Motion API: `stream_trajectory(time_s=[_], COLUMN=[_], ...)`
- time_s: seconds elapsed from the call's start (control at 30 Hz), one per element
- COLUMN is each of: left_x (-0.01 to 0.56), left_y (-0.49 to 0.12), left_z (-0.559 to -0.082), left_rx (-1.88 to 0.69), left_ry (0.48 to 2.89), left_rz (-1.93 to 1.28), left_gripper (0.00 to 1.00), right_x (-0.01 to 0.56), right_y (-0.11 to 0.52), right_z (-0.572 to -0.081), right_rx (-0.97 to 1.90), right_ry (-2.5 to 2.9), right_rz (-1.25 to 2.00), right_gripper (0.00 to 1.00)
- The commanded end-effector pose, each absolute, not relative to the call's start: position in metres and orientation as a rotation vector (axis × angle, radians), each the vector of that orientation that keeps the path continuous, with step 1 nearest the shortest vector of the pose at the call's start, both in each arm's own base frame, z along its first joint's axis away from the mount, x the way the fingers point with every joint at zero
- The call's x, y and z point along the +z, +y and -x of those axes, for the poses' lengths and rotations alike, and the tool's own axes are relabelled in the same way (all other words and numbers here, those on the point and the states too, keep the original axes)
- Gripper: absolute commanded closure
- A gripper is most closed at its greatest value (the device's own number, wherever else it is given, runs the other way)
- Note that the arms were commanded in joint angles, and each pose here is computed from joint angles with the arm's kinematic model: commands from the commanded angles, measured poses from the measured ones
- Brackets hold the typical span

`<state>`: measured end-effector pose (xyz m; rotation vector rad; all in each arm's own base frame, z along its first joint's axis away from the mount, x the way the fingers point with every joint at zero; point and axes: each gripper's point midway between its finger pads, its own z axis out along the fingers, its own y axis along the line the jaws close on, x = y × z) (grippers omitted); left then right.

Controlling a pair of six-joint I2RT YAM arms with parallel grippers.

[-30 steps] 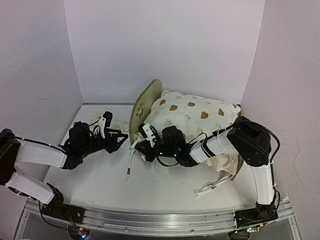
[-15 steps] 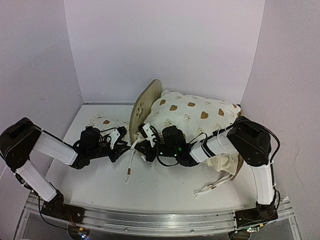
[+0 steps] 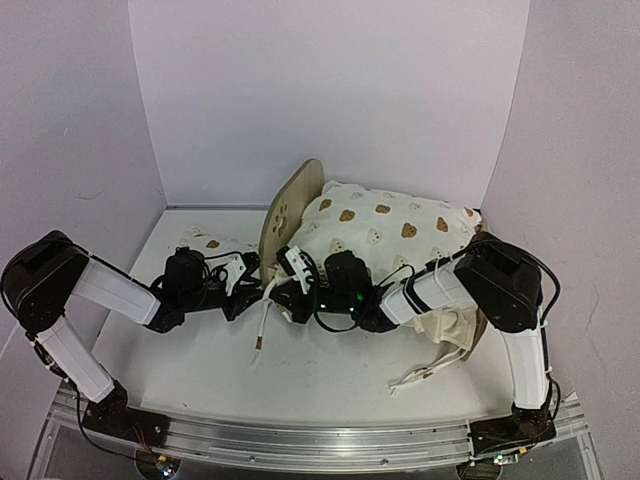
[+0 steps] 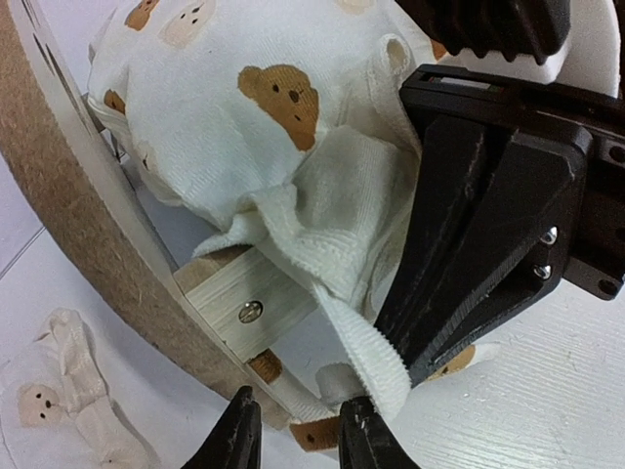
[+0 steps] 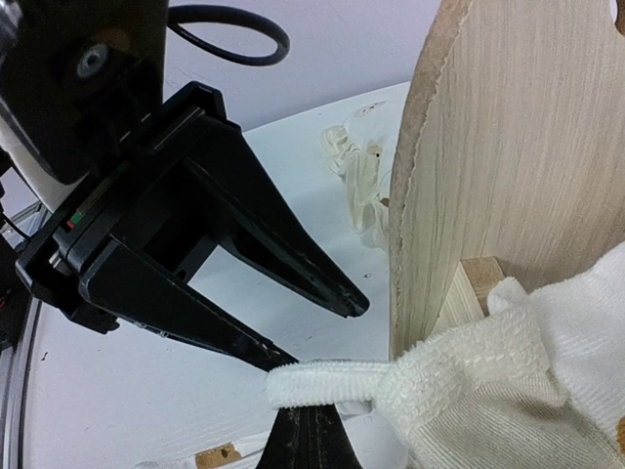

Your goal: Set up the pet bed

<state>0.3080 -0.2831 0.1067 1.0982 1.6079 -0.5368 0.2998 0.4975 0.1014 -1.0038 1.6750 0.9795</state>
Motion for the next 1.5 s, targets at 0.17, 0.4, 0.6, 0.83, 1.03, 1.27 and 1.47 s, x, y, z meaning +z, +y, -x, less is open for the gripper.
stream_trajectory(time_s=[0.17, 0.4, 0.6, 0.83, 1.03, 1.27, 1.47], left_x=[0.140, 0.133, 0.126, 0.122, 0.120, 0.126, 0.130], left_y=[-0.308, -0.315, -0.313, -0.310, -0.302, -0.300, -0.306], left_z=[-0.308, -0.289, -0.283, -0.286, -0.298, -0.304, -0.314], left_rx=[-0.637, -0.758, -0.773, -0.746, -0.680, -0.651, -0.632], left_ry=[1.444, 1.443, 1.466, 1.495, 1.550, 1.545, 1.522], left_rz=[-1.160, -1.238, -1.260, -1.249, -1.189, -1.168, -1.179], left_gripper=[0.73, 0.63, 0.59, 0.59, 0.59, 0.61, 0.59], right_x=[0.122, 0.125, 0.127, 0.132, 0.142, 0.147, 0.140], right_y=[0.504, 0.500, 0.497, 0.486, 0.475, 0.483, 0.490], right_z=[-0.312, -0.317, -0.322, -0.330, -0.331, -0.330, -0.325], right_rx=[0.992, 0.966, 0.953, 0.900, 0.878, 0.916, 0.959], right_ry=[1.612, 1.622, 1.631, 1.645, 1.617, 1.596, 1.603], right_rz=[0.997, 0.967, 0.945, 0.868, 0.811, 0.830, 0.868], right_gripper=[1.00, 1.00, 1.00, 1.00, 1.00, 1.00, 1.00])
